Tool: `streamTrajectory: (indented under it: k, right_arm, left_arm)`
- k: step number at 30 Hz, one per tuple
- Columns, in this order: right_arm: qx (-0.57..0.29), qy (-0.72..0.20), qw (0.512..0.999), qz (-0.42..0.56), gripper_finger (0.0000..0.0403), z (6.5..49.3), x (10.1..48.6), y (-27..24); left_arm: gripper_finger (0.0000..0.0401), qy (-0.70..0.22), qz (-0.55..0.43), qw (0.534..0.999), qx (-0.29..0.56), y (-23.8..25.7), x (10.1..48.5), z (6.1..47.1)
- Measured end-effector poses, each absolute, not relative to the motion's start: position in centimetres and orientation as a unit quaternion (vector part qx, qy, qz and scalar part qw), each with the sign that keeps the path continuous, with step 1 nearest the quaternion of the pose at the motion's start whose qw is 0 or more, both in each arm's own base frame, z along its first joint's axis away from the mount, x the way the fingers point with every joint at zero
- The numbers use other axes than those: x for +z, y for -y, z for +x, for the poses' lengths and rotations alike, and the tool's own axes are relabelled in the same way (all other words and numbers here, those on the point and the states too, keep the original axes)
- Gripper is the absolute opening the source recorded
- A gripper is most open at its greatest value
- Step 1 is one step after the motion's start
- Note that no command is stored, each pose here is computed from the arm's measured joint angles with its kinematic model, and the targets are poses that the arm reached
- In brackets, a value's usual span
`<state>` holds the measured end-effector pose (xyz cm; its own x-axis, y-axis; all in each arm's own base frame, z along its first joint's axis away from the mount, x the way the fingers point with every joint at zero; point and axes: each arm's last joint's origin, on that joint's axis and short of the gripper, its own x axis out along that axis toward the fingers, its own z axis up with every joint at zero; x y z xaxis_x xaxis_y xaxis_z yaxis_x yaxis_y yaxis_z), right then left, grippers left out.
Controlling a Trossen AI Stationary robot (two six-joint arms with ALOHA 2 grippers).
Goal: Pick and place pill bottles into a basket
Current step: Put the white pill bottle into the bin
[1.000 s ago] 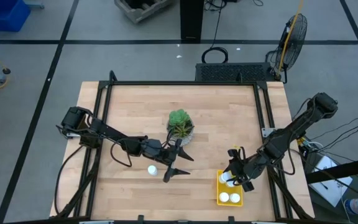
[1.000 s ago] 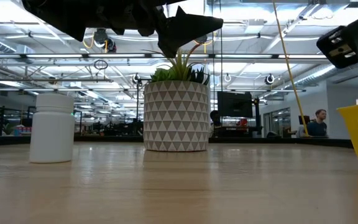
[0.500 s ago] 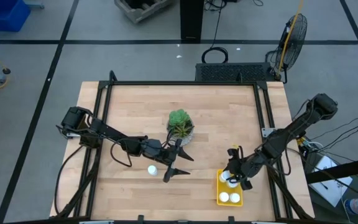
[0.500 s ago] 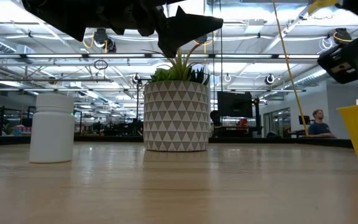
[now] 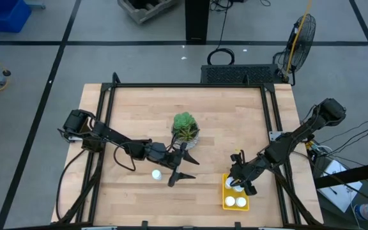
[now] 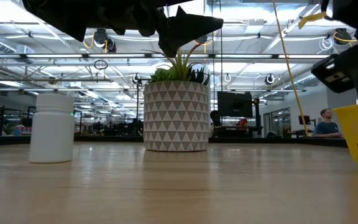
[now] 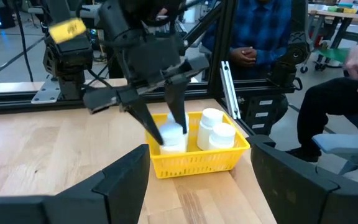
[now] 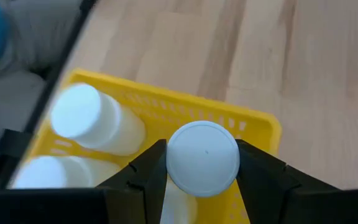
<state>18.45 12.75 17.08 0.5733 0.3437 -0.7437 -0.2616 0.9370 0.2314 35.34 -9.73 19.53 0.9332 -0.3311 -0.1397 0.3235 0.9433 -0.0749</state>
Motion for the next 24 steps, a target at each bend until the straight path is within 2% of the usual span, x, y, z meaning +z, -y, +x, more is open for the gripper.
streamTrajectory:
  k: [7,16,24]
  right_arm:
    - [0.167,-0.434,0.884,0.043,0.0153,18.8,16.7,-12.7]
    - [0.161,-0.421,0.892,0.032,0.0197,18.9,16.7,-12.7]
    - [0.181,-0.386,0.904,0.024,0.0219,20.0,18.8,-13.4]
  left_arm:
    - [0.0282,-0.075,-0.025,0.983,-0.167,9.7,19.5,35.3]
    - [0.0282,-0.076,-0.024,0.983,-0.167,9.7,19.5,35.3]
    - [0.0282,-0.08,-0.039,0.977,-0.195,9.9,19.5,35.3]
